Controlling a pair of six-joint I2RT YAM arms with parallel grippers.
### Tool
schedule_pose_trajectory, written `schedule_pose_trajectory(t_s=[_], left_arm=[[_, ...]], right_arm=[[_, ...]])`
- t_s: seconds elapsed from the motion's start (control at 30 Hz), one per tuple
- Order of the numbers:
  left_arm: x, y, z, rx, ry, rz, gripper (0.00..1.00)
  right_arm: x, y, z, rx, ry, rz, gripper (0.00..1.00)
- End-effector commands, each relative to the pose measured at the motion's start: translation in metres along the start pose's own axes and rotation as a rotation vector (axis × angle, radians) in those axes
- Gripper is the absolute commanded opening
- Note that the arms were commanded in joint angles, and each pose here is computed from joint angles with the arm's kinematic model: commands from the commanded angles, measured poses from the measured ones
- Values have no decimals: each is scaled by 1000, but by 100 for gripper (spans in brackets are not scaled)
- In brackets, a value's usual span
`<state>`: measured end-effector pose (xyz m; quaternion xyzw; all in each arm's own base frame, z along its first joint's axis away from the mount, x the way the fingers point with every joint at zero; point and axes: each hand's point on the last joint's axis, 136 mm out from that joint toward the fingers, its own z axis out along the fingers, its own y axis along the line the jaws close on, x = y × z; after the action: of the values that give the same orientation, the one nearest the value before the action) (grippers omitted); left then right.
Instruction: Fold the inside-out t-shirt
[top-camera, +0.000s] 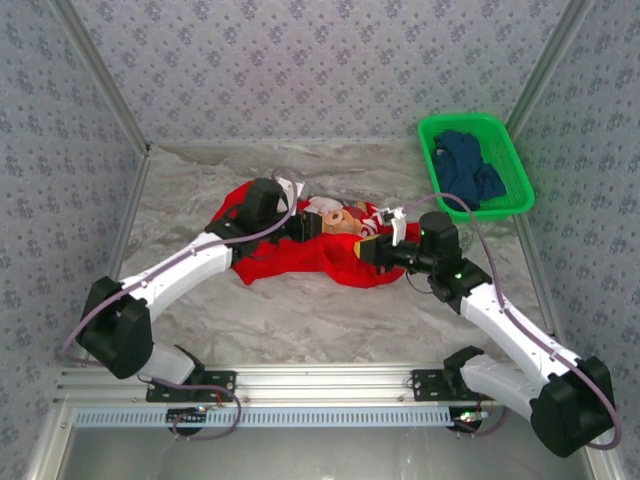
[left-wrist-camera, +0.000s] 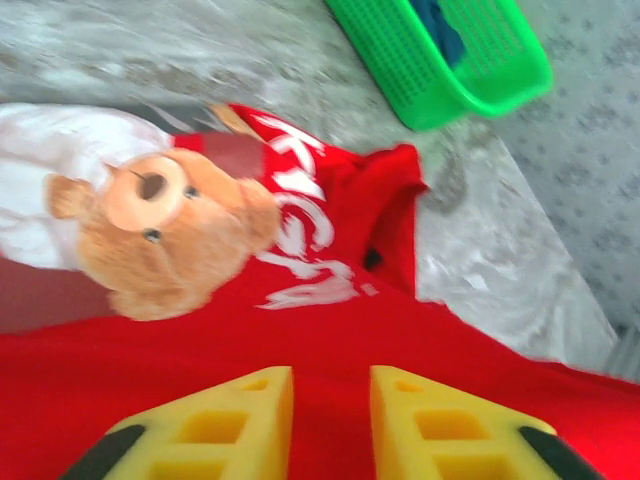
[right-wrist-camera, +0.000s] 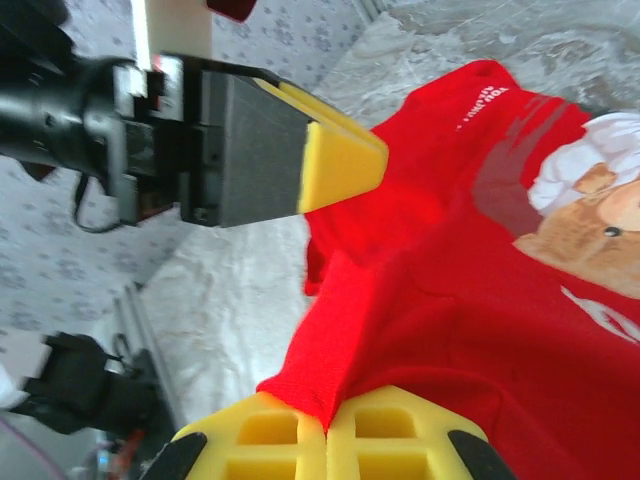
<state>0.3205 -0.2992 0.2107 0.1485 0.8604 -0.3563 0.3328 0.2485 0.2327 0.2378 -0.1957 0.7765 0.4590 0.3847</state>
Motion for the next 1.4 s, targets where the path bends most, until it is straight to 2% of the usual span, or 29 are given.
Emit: schedule_pose_trajectory(t_s=[0.0, 0.17, 0.27, 0.4, 0.5, 0.6, 0.7, 0.83, 0.9, 0.97, 1.07, 1.1, 1.23, 1.37], left_arm=[[-8, 9, -7, -77, -33, 51, 39], [10, -19, -33, -26, -62, 148, 58], [32, -48, -39, 94, -36, 205, 59], [57, -74, -33, 240, 47, 212, 56], [66, -80, -19, 251, 95, 242, 55], [60, -82, -8, 250, 97, 260, 55], [57, -89, 1, 281, 106, 272, 51], [61, -88, 14, 287, 138, 279, 39], [63, -88, 17, 293, 149, 279, 30], [61, -88, 18, 290, 155, 279, 17], [53, -93, 9, 300, 134, 285, 3], [48, -96, 3, 307, 120, 288, 0], [32, -121, -32, 405, 91, 271, 0], [22, -144, -53, 489, 129, 224, 0]], right_arm=[[-8, 13, -3, -113, -20, 162, 0], [-24, -3, 1, -120, -85, 320, 0], [-28, -7, 3, -118, -100, 348, 0], [-28, -13, 2, -94, -110, 360, 0], [-26, -15, 1, -84, -112, 362, 0], [-26, -16, 0, -79, -117, 362, 0], [-26, -16, -2, -73, -120, 362, 0], [-25, -17, -4, -60, -122, 357, 0], [-23, -18, -5, -55, -120, 356, 0], [-22, -19, -5, -51, -119, 355, 0], [-18, -28, -8, -5, -109, 348, 0], [-16, -34, -11, 34, -103, 342, 0], [-13, -69, -28, 318, -79, 219, 2], [-8, -85, -35, 525, 31, 85, 25]])
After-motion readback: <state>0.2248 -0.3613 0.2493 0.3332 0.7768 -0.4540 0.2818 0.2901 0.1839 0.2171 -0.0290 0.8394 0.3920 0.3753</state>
